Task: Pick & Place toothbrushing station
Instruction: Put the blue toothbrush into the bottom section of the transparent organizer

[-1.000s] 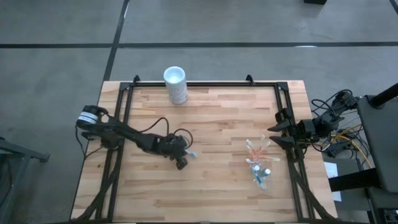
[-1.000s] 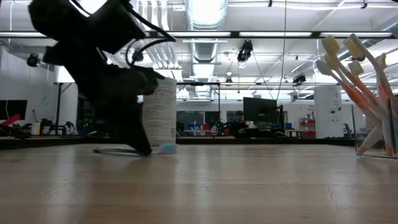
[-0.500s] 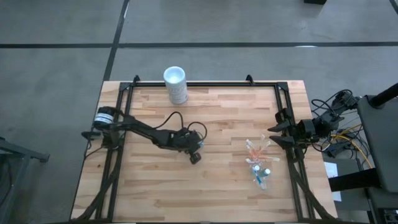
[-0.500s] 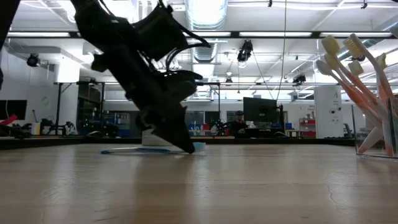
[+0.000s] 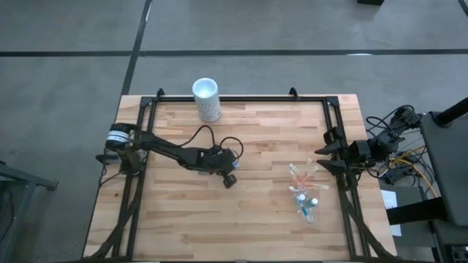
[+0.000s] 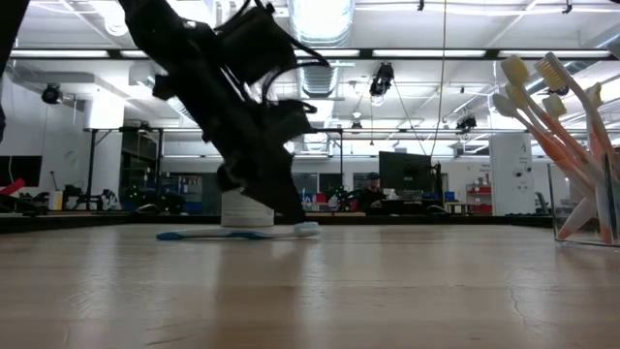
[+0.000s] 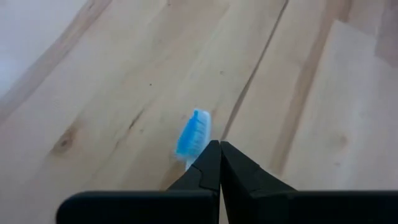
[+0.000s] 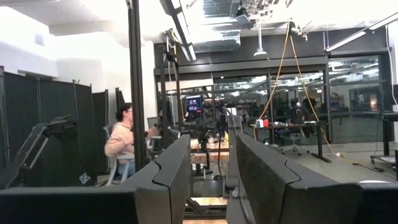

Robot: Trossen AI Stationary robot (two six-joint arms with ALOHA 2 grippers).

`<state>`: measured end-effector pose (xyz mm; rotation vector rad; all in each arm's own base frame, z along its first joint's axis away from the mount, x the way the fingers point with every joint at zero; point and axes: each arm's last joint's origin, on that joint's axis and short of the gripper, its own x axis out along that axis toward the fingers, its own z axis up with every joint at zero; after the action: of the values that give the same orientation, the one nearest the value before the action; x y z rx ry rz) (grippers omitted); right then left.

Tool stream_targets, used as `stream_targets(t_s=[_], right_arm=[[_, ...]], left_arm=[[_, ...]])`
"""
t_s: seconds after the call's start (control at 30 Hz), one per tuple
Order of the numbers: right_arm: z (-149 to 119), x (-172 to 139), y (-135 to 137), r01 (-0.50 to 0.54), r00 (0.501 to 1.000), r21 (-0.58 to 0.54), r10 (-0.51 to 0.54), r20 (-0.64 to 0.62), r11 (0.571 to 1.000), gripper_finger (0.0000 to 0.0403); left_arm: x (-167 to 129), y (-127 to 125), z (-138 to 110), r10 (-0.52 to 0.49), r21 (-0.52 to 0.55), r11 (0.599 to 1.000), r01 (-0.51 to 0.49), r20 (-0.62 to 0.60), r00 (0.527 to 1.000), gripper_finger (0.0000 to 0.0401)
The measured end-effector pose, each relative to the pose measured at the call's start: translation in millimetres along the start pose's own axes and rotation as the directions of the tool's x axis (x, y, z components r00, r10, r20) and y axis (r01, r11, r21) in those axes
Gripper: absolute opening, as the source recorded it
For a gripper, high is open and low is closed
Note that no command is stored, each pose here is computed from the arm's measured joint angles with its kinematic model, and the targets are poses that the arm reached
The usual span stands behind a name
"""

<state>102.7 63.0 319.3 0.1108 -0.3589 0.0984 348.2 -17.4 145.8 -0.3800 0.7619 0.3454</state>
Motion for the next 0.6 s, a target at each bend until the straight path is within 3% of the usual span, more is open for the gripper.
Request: stream_targets(t_s=[0.23,0.4,0.6], right_arm=[[0,0,0,0.000,1.000,0.000,0.000,0.000,1.000,0.0116],[0,0,0,0.000,1.000,0.000,0.000,-0.001,1.000,0.0114],[0,0,0,0.000,1.000,0.000,0.000,-0.001,1.000,0.0121]], left_arm=[[-52,1,14,-0.004,-0.064,0.998,0.002,-0.021,1.000,0.0003],[-104,-6,29,-0.023,0.029,0.999,0.018,0.162,0.987,0.0003],[-158,-18,32,-0.060,0.156,0.988,-0.007,0.422,0.904,0.0003]])
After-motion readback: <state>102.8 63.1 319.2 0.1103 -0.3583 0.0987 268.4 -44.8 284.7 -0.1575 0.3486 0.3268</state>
